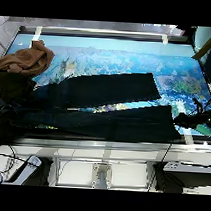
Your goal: Fold the clothes and pants, and hang the long-sleeved shirts on hangers.
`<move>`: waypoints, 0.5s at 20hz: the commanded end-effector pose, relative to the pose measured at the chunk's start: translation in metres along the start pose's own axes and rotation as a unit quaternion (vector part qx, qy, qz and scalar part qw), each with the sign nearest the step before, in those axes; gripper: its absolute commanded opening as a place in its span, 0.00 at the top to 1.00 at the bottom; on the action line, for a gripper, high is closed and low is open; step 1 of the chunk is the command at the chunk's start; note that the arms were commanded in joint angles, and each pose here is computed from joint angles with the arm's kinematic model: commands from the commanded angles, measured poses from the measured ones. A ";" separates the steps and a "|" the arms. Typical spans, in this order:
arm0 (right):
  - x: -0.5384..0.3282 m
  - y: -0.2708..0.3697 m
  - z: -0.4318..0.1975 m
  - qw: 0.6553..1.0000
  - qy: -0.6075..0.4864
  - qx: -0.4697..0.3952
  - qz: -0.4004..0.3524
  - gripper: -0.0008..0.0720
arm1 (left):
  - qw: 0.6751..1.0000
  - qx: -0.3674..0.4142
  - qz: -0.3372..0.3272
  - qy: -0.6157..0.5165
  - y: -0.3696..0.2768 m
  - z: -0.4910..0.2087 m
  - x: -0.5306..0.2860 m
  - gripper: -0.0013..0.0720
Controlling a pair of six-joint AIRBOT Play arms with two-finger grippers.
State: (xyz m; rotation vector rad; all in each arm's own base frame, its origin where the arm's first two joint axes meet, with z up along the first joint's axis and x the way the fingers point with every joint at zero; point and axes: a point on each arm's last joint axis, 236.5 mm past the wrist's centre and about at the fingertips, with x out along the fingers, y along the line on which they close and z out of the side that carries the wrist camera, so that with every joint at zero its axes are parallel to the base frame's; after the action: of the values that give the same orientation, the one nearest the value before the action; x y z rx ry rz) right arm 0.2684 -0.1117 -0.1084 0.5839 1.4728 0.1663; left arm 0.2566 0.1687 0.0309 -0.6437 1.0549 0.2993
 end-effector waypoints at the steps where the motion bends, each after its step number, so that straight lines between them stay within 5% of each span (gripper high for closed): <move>1: 0.006 0.005 -0.009 1.000 0.013 -0.013 0.015 0.56 | 1.000 0.000 0.000 -0.001 0.000 0.000 0.000 0.93; 2: 0.007 0.008 -0.010 1.000 0.015 -0.014 0.021 0.58 | 1.000 0.000 0.000 -0.001 0.000 0.000 0.000 0.93; 4: 0.006 0.013 -0.007 0.999 0.009 -0.018 0.031 0.95 | 1.000 0.000 0.000 -0.001 0.000 0.001 0.000 0.93; 10: -0.067 0.059 0.087 0.985 -0.138 -0.051 0.089 0.96 | 0.997 -0.008 -0.004 -0.079 -0.010 0.046 -0.021 0.93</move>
State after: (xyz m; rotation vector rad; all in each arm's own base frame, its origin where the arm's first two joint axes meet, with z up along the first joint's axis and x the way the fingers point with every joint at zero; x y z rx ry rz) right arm 0.3099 -0.1065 -0.0705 0.6120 1.3224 0.2634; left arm 0.2672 0.1787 0.0453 -0.6424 0.9960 0.3288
